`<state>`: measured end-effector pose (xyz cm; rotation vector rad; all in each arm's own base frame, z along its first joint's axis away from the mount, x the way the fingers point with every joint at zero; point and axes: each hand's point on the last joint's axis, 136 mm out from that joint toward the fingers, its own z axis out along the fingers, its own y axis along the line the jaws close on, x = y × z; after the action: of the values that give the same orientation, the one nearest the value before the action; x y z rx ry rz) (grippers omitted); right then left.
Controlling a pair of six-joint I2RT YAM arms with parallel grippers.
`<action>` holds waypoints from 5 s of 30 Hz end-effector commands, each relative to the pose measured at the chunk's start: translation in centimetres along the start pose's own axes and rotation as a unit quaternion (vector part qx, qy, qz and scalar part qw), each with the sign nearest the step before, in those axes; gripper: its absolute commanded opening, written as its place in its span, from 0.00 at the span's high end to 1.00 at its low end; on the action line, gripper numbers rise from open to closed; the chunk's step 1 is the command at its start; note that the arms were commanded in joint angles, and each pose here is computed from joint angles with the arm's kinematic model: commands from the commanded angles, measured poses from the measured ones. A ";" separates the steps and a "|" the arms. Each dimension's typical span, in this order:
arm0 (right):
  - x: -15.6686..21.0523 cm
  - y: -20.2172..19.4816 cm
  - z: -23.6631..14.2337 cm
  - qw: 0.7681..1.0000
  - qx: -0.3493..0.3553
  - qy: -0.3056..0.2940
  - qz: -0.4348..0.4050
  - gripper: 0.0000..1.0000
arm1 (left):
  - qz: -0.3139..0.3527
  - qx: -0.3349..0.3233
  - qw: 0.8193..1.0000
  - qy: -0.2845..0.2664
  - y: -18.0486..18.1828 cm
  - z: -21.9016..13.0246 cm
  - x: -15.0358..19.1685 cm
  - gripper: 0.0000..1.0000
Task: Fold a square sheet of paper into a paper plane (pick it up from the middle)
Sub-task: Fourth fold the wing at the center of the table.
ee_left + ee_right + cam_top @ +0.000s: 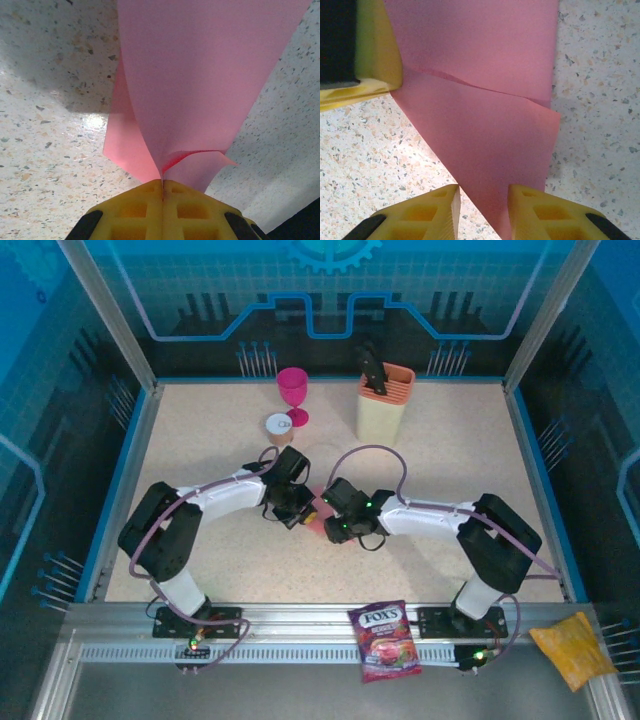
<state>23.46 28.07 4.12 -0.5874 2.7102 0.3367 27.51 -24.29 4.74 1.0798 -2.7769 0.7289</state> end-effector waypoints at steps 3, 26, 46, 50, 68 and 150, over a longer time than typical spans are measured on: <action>0.5 0.2 0.3 1.000 0.006 0.011 0.003 0.70 | 0.007 -0.015 1.000 0.001 0.1 0.1 0.1 1.00; 2.3 -0.4 1.3 0.999 0.023 0.034 0.004 0.72 | 0.008 -0.021 1.000 0.002 -0.1 0.3 0.0 1.00; 4.3 -1.8 3.1 0.996 0.023 0.055 0.064 1.00 | 0.048 -0.023 0.998 -0.040 -1.3 -2.1 -1.0 0.81; 4.5 -2.2 3.2 0.994 0.007 0.052 0.091 1.00 | 0.082 -0.034 0.994 -0.070 -1.2 -3.5 -1.6 0.76; 6.2 -3.5 3.9 0.978 -0.052 0.065 0.191 1.00 | 0.115 -0.037 0.986 -0.113 1.5 -3.4 -2.7 0.79; 10.8 -6.4 8.1 0.847 -0.254 0.070 0.461 1.00 | 0.382 0.082 0.921 0.012 -8.0 2.4 2.7 1.00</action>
<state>24.22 25.86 2.04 0.2544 2.4144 1.7127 30.91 -31.26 6.30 -0.0109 -3.1441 0.9952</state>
